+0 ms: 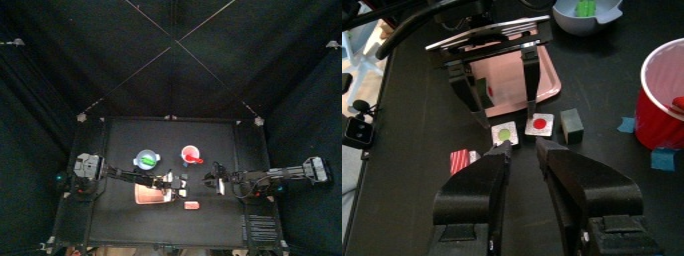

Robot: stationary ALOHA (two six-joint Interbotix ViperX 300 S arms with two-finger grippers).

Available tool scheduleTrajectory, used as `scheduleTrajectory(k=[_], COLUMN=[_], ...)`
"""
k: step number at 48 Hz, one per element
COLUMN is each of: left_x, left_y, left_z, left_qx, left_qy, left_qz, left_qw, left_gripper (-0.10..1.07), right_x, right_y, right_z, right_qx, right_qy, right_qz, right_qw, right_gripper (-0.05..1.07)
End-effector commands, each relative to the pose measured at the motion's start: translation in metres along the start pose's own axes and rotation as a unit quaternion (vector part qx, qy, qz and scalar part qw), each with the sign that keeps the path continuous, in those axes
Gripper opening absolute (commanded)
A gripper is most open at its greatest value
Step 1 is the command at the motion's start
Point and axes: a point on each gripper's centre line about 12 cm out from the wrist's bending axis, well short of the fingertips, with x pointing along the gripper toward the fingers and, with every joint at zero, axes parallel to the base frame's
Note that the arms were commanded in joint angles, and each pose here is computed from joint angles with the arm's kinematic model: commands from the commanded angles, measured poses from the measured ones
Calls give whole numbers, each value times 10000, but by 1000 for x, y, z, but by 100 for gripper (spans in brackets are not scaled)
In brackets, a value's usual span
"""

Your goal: Grab green sushi piece from plate

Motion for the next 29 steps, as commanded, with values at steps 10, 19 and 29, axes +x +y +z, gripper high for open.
scheduleTrajectory(k=[10,19,29], left_x=[-12,-22,-43], left_y=[1,-2,-6], left_z=[23,22,16], left_qx=[-8,17,45], left_qy=[-291,-192,29], left_qz=[5,-2,-8], left_qw=[9996,9998,10000], left_gripper=[96,96,96], right_x=[0,0,0], right_y=[1,1,1], right_z=[4,4,4], right_qx=[10,7,10], right_qy=[-70,-69,-70], right_qz=[25,31,25], right_qw=[10000,10000,10000], right_gripper=[69,69,69])
